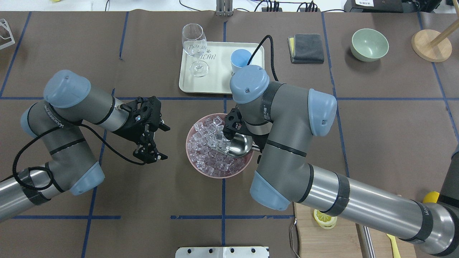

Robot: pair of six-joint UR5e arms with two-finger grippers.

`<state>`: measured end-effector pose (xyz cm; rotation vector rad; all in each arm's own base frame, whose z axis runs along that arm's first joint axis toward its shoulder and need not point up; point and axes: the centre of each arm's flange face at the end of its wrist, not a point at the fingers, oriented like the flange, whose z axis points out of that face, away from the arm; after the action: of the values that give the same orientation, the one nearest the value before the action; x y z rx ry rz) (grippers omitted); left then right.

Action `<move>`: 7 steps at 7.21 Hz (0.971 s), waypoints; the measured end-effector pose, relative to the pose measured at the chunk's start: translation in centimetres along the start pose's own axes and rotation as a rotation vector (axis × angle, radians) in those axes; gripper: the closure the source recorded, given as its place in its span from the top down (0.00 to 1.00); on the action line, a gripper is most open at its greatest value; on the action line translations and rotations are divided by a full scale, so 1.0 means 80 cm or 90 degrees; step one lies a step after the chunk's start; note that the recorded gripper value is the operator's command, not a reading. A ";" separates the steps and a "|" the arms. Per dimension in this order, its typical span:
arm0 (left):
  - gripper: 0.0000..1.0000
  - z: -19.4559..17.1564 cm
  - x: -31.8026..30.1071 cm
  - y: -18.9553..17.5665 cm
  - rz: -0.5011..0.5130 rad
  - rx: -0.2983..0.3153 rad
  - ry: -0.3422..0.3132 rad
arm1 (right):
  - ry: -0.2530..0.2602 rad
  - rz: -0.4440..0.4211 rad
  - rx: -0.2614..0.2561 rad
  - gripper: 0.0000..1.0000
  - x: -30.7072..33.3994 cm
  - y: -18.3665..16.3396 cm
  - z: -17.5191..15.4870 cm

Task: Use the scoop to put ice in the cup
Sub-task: 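Scoop ice cubes and lift the filled scoop out of the bowl with the right gripper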

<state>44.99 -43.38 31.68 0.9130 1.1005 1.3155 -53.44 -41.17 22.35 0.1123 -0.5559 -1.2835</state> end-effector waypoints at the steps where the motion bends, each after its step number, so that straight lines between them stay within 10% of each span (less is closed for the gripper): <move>1: 1.00 0.000 0.000 -0.001 0.000 0.001 0.000 | -0.012 -0.006 0.016 0.00 -0.001 0.006 0.001; 7: 1.00 -0.001 0.001 -0.002 0.002 0.002 0.000 | -0.011 0.037 0.073 0.00 -0.013 0.069 -0.041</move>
<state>44.95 -43.35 31.49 0.9169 1.1014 1.3161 -47.30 -39.31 21.33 0.1805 -0.6434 -1.1975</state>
